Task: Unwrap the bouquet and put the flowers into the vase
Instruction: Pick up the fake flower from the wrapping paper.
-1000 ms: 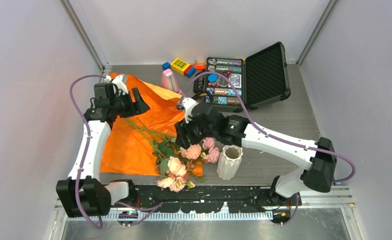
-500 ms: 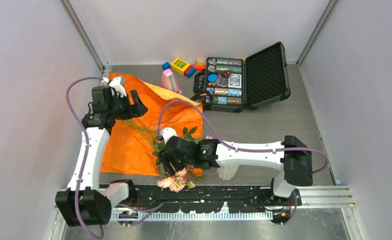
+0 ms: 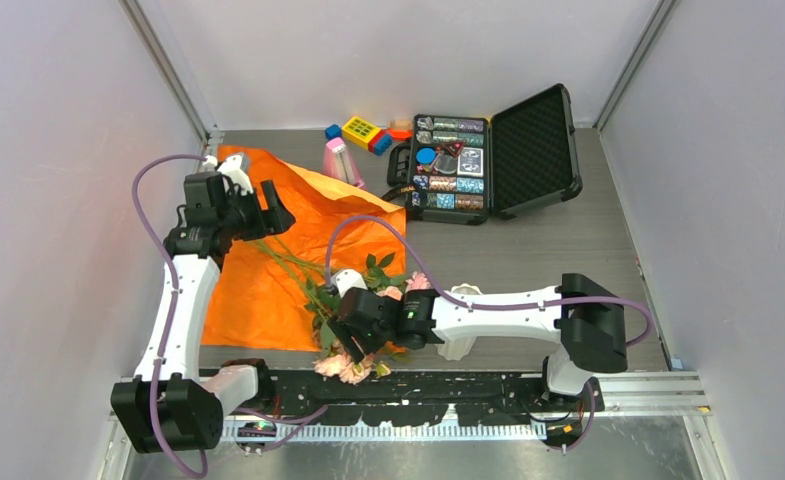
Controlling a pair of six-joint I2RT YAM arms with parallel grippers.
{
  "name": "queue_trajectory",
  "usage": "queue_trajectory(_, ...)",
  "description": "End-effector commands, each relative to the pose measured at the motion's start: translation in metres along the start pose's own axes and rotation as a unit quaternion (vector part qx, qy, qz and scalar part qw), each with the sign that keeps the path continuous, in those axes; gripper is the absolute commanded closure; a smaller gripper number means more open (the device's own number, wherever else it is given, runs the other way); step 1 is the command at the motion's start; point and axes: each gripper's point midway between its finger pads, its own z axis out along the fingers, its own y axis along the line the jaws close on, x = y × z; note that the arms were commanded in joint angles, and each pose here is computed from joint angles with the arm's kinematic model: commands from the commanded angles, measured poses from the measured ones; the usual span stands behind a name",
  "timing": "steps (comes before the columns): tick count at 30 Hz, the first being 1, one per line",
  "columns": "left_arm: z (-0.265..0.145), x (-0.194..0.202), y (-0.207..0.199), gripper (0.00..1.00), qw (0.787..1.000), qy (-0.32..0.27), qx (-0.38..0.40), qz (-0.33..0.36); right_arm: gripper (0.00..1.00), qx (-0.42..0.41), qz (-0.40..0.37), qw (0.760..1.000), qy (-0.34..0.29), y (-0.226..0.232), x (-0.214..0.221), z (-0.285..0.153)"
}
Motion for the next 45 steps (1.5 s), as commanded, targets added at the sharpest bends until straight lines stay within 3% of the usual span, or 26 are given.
queue_trajectory(1, -0.002, -0.002, -0.003, 0.24, 1.0, -0.007, 0.01, 0.011, 0.32, -0.01, 0.01, 0.999, -0.048, 0.012, -0.031, -0.008)
queue_trajectory(9, -0.001, -0.001, -0.002, 0.24, 1.0, -0.005, 0.006, 0.011, 0.33, -0.041, 0.003, 0.999, -0.019, 0.026, -0.021, 0.002)
queue_trajectory(18, 0.004, 0.002, 0.0, 0.24, 1.0, 0.007, 0.007, 0.007, 0.53, -0.07, -0.005, 0.997, 0.012, 0.036, -0.009, 0.01)
queue_trajectory(26, 0.006, 0.004, -0.001, 0.24, 1.0, 0.012, 0.01, 0.004, 0.63, -0.089, -0.014, 0.995, 0.031, 0.044, -0.004, 0.017)
queue_trajectory(28, 0.006, 0.004, -0.001, 0.24, 1.0, 0.012, 0.01, 0.004, 0.69, -0.099, -0.015, 0.994, 0.039, 0.047, -0.003, 0.017)
queue_trajectory(31, 0.006, 0.003, 0.0, 0.24, 1.0, 0.01, 0.009, 0.004, 0.86, -0.103, -0.02, 0.993, 0.049, 0.048, -0.002, 0.015)
queue_trajectory(35, 0.005, 0.003, 0.0, 0.24, 1.0, 0.008, 0.007, 0.005, 0.98, -0.094, -0.029, 0.994, 0.046, 0.045, -0.008, 0.003)
queue_trajectory(45, -0.002, -0.003, -0.007, 0.24, 1.0, -0.013, 0.021, 0.017, 1.0, -0.046, -0.06, 0.997, 0.003, 0.021, -0.04, -0.059)
